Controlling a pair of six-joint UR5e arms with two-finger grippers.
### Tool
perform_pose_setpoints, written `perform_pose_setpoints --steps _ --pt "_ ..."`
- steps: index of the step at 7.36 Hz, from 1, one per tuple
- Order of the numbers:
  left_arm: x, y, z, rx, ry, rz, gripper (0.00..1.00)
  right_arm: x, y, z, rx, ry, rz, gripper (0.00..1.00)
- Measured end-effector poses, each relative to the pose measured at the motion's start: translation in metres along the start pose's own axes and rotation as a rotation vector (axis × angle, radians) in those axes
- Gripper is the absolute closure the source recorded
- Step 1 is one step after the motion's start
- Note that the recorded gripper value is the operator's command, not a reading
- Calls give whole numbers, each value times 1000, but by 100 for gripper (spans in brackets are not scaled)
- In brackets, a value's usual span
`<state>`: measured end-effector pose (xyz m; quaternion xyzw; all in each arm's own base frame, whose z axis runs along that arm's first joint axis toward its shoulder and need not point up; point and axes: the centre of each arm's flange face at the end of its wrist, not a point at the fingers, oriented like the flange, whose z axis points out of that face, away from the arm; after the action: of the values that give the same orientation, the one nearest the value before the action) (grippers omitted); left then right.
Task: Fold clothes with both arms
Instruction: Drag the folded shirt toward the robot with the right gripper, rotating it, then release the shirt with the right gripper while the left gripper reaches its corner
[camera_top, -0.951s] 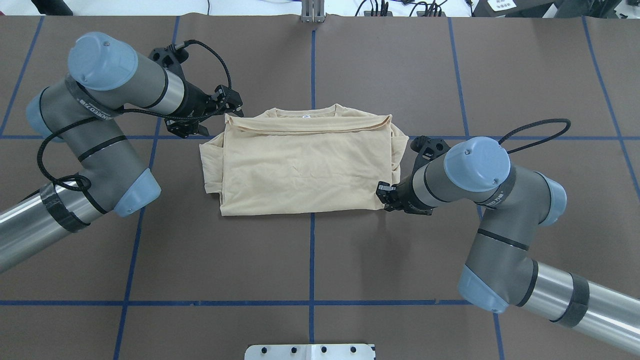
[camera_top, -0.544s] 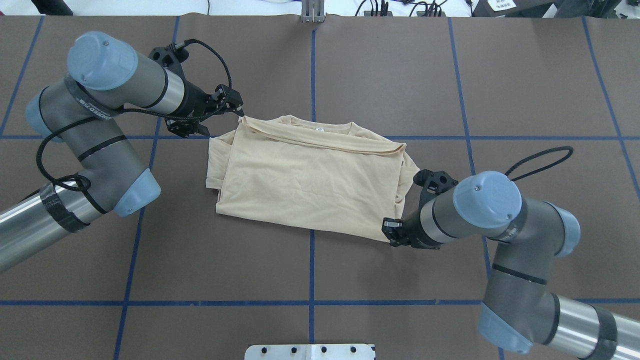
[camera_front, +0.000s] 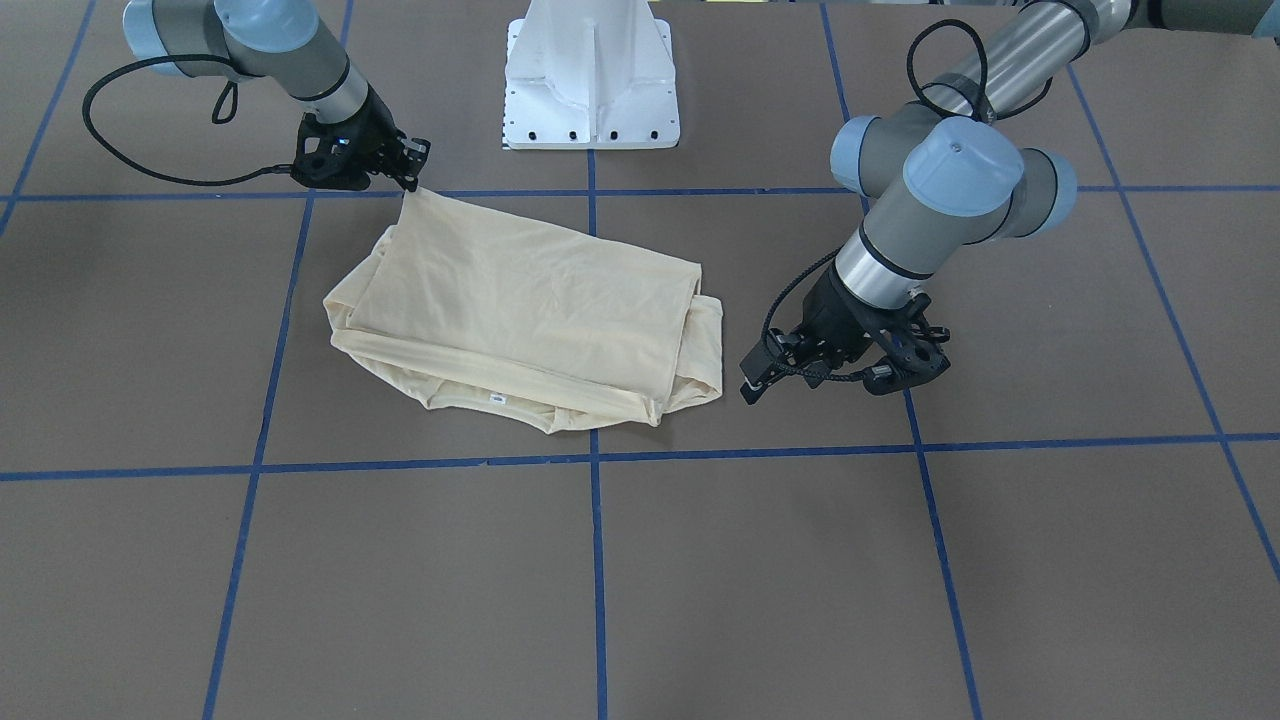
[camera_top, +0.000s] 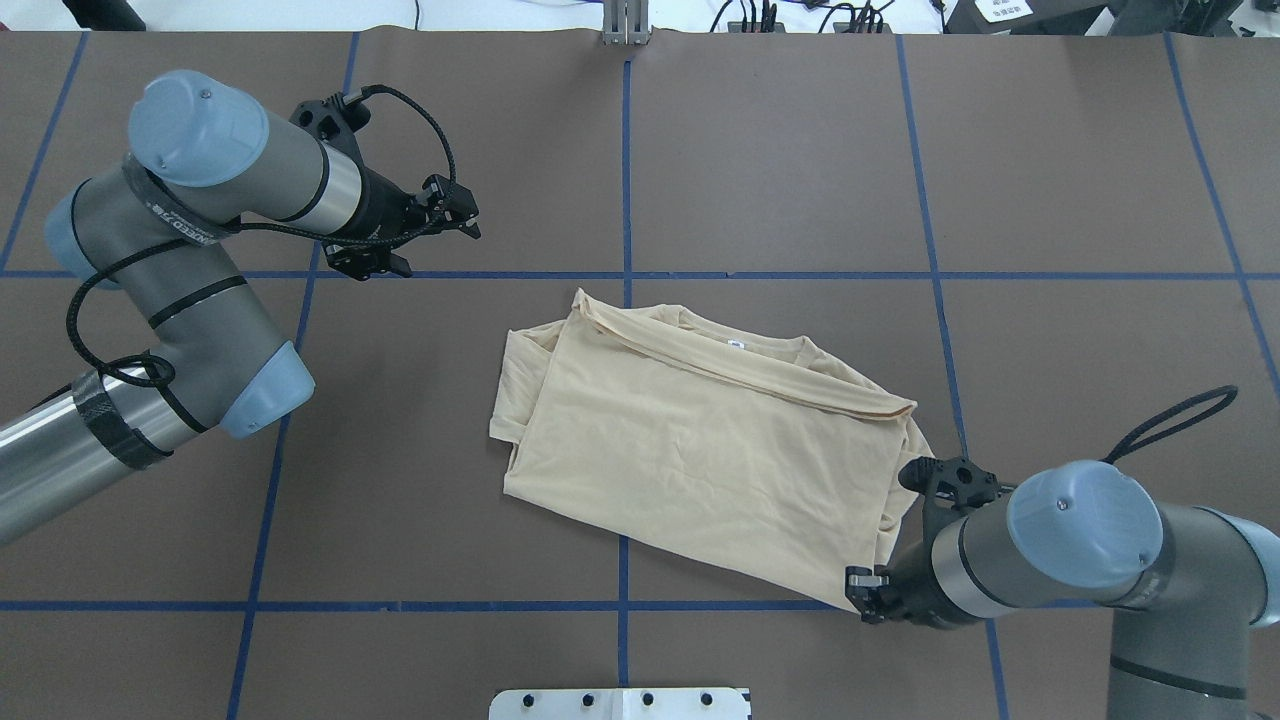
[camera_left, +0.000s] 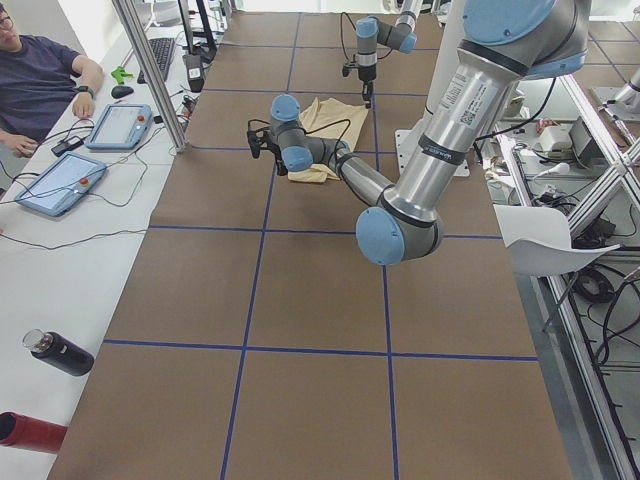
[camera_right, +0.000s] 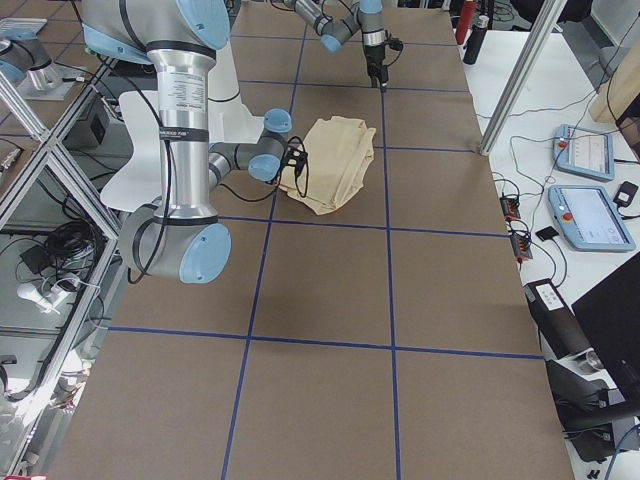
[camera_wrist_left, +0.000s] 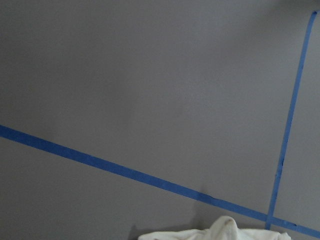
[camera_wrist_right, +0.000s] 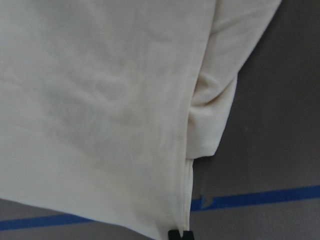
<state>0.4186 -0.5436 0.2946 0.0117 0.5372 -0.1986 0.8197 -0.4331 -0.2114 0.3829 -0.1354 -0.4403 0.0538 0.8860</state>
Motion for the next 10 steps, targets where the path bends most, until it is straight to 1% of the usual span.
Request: perform_pose_setpoints --steps 1,2,3,4,5,6,7,8,9,10 --pt "-1 0 0 0 -2 -1 1 3 26 6 -73 17 9 100" --pt "-2 -1 1 1 -3 -1 1 2 52 11 -135 30 24 100" --pt "-3 -1 1 1 -5 -2 1 1 73 16 -180 43 37 88" --pt "-5 -1 1 1 -7 -2 0 0 85 18 -205 50 46 1" --pt "-6 -1 2 -1 -8 -3 0 -1 85 17 -209 49 55 0" --pt "-6 0 2 -2 -6 -1 0 -2 74 12 -194 38 72 0" --pt "-2 4 0 -6 3 5 0 -5 55 1 -161 13 95 0" --pt "6 20 -6 -23 25 19 0 -12 28 -16 -113 -29 114 0" --pt "13 50 -16 -57 52 15 0 -22 -3 -40 -56 -84 117 0" --pt "22 89 -28 -103 67 -17 0 -29 -32 -65 2 -133 114 0"
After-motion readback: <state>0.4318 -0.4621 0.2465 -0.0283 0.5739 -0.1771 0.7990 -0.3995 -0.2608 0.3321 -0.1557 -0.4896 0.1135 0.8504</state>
